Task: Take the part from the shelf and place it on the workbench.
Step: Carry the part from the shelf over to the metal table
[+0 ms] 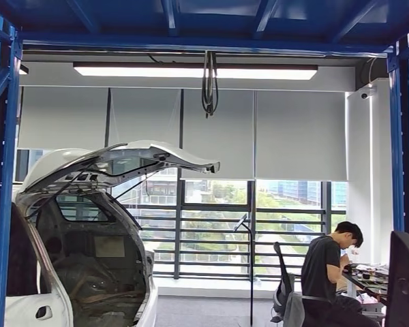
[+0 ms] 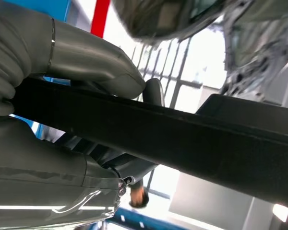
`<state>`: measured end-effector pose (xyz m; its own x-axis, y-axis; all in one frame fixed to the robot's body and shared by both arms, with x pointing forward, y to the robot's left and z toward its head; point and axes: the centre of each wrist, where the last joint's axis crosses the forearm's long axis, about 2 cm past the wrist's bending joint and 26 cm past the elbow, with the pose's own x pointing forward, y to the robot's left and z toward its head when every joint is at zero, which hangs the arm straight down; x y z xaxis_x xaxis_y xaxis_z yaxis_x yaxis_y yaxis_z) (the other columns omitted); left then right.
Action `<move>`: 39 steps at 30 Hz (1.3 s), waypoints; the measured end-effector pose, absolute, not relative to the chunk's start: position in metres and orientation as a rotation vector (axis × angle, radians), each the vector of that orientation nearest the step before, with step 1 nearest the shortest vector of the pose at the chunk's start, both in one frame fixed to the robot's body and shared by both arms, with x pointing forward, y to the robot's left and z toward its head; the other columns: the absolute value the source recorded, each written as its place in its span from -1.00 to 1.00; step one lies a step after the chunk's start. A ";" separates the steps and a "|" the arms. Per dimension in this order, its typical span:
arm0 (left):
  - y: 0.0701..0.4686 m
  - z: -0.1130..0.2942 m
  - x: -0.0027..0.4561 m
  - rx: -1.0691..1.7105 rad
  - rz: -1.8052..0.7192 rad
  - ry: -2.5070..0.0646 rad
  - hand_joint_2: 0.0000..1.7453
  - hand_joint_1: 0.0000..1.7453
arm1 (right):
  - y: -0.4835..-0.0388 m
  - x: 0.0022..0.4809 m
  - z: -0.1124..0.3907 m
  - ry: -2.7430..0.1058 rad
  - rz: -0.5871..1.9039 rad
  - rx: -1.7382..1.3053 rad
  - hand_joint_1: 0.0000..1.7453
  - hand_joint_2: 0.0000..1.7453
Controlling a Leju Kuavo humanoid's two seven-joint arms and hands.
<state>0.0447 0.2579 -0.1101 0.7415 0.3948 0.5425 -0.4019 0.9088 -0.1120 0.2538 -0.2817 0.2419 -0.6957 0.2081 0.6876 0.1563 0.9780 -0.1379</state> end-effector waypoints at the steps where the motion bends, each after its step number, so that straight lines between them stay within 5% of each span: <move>1: 0.258 -0.110 0.044 0.015 0.438 -0.591 1.00 -1.00 | -0.281 0.252 0.239 -2.354 0.068 -0.197 1.00 1.00; 23: 0.266 -0.111 0.039 0.033 0.429 -0.557 1.00 -1.00 | -0.268 0.244 0.202 -2.192 0.273 0.432 1.00 1.00; 39: 0.270 -0.111 0.041 0.027 0.407 -0.572 1.00 -1.00 | -0.264 0.240 0.187 -2.120 0.549 0.565 1.00 1.00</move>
